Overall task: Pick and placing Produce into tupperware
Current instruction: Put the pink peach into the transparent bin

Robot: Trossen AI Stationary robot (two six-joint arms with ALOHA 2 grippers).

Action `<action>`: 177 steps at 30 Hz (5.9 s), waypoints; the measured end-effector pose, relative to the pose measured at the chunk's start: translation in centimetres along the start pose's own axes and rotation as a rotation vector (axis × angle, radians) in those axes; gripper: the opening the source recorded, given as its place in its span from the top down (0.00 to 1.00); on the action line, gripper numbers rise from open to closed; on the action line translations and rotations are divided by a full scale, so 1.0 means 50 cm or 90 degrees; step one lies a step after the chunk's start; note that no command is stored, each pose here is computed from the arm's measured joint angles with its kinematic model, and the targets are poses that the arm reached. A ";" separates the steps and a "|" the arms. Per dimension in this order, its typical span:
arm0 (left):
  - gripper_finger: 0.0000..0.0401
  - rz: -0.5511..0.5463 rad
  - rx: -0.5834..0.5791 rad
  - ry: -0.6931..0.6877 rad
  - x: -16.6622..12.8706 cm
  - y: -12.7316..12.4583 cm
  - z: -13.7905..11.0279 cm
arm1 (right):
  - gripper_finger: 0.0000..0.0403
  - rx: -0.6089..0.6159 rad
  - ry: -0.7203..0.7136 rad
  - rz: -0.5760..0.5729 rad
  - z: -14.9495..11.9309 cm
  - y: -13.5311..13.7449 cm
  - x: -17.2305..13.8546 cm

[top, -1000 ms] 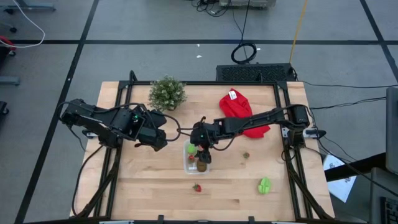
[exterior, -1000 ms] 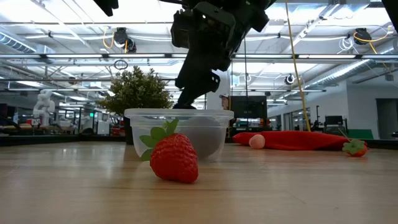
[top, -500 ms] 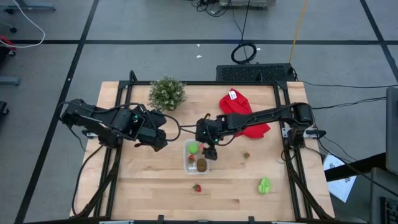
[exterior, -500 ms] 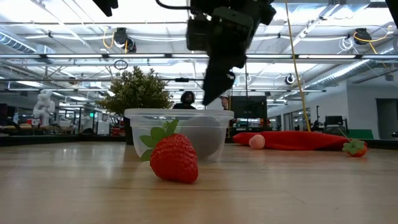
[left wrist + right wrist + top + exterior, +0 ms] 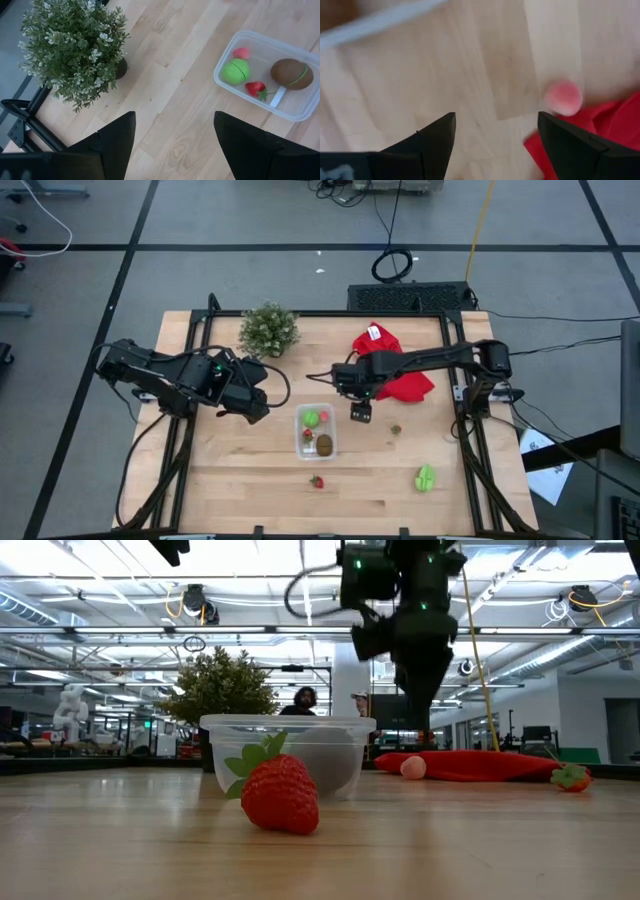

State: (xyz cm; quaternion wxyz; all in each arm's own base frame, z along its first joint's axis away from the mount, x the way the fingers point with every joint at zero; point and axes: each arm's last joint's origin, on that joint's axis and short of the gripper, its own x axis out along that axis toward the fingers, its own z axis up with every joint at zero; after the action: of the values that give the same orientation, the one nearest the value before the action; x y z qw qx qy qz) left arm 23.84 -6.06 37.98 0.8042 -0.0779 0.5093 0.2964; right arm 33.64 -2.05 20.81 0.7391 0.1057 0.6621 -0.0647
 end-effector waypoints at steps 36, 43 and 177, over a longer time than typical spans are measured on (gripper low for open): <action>0.32 0.003 0.002 -0.003 0.000 0.000 0.000 | 0.33 0.055 -0.004 -0.013 -0.012 -0.132 0.033; 0.32 0.003 0.002 -0.003 0.000 0.000 0.000 | 0.33 0.055 -0.013 -0.012 -0.009 -0.132 0.033; 0.32 -0.020 -0.001 -0.018 0.000 -0.007 0.006 | 0.22 0.124 -0.108 0.024 -0.033 -0.153 0.049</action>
State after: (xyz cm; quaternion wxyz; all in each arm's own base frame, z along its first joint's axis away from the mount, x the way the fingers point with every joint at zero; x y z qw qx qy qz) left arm 24.26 -6.19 38.07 0.8159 -0.0819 0.4962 0.2851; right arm 30.53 -8.96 17.67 0.7800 0.1832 0.5854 -0.1236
